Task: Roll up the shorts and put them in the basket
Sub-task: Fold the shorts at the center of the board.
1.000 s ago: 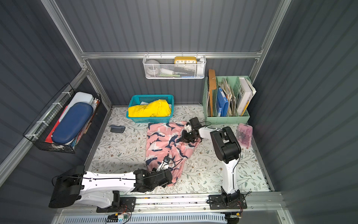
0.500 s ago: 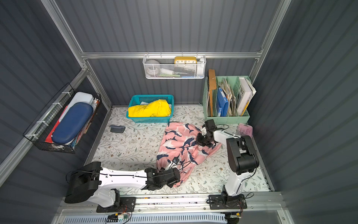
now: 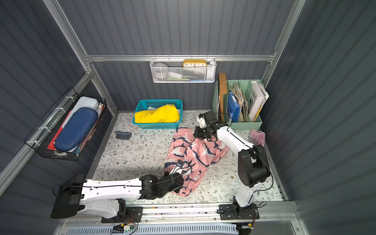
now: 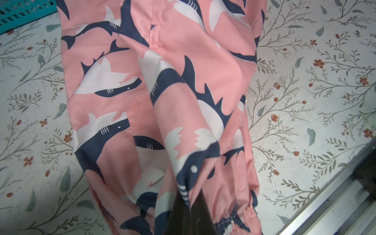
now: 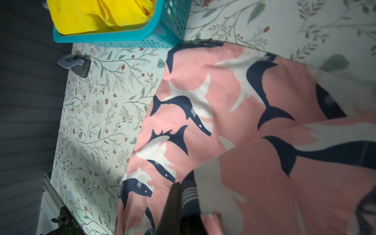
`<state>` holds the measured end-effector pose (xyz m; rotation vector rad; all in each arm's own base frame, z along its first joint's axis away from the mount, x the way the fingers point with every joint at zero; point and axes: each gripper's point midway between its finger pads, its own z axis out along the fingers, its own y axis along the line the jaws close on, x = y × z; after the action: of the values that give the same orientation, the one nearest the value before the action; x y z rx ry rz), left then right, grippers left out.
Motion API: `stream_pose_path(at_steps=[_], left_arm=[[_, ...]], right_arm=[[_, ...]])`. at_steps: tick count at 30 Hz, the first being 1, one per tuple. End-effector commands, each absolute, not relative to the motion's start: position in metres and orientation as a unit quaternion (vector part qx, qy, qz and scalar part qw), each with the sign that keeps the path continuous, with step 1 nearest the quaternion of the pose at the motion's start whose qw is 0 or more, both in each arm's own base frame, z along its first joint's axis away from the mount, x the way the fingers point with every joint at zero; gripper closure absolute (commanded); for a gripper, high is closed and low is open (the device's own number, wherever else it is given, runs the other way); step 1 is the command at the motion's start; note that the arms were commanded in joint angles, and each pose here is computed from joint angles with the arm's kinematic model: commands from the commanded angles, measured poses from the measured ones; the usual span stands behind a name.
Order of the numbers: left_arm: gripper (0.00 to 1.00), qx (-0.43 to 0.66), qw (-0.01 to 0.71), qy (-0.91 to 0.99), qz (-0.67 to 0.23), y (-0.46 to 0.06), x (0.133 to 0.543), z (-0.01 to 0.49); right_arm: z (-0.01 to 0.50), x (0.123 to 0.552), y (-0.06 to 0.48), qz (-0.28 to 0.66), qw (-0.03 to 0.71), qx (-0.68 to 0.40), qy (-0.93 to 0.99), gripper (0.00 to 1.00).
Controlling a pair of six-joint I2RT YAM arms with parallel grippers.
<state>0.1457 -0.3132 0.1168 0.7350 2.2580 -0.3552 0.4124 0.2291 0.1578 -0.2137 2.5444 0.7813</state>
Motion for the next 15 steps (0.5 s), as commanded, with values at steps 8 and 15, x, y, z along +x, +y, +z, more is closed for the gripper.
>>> stream_pose_path(at_steps=[8,15], left_arm=[[1.00,0.249,0.355,0.892,-0.129,-0.280,0.142,0.107],[1.00,0.247,0.350,0.896,-0.118,-0.276,0.142,0.101]], right_arm=[[0.184,0.416,0.282,0.292,0.238,-0.173,0.910,1.00],[0.198,0.420,0.312,0.308,0.254,-0.210,0.893,1.00]])
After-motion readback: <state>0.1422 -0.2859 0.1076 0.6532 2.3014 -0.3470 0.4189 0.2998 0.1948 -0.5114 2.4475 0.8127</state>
